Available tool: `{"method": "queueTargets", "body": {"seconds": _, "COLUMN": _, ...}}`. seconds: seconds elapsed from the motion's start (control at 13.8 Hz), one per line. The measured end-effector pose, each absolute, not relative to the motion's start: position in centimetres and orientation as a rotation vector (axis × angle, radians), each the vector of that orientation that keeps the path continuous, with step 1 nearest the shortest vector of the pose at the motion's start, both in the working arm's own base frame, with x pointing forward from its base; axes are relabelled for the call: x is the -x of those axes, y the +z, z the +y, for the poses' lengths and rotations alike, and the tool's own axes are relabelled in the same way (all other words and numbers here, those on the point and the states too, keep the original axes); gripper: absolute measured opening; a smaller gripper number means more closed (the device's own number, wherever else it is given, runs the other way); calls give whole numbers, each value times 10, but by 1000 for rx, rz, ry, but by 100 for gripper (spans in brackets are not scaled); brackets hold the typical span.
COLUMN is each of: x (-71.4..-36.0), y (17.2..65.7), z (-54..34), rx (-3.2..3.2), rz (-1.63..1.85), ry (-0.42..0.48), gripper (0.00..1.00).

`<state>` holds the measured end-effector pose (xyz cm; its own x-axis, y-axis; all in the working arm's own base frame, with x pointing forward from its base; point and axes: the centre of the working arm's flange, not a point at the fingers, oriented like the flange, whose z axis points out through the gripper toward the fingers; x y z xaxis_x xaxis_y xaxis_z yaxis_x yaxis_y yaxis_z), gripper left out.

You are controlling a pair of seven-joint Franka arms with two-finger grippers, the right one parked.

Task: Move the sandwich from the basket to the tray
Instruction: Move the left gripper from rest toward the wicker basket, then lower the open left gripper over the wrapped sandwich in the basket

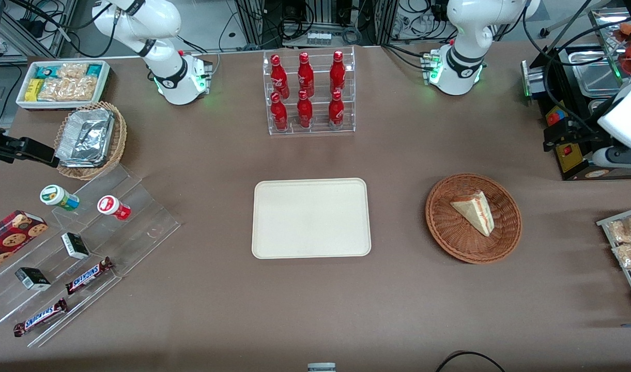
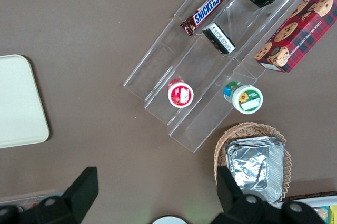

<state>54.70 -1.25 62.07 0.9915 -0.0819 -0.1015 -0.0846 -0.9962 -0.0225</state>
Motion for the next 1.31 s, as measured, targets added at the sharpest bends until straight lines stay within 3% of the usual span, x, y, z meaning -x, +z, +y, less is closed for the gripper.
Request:
{"method": "queueTargets", "body": {"seconds": 0.44, "x": -547, "y": 608, "z": 20, "rx": 3108, "rz": 35, "ry": 192, "gripper": 100}}
{"method": "queueTargets", "body": {"seconds": 0.87, "x": -558, "y": 525, "z": 44, "rx": 3095, "rz": -251, "ry": 146, "gripper": 100}}
{"method": "queueTargets", "body": {"seconds": 1.09, "x": -561, "y": 485, "z": 18, "rx": 3066, "rz": -472, "ry": 96, "gripper": 100}}
{"method": "queueTargets", "body": {"seconds": 1.31, "x": -555, "y": 448, "z": -18, "rx": 3050, "rz": -527, "ry": 121, "gripper": 100}}
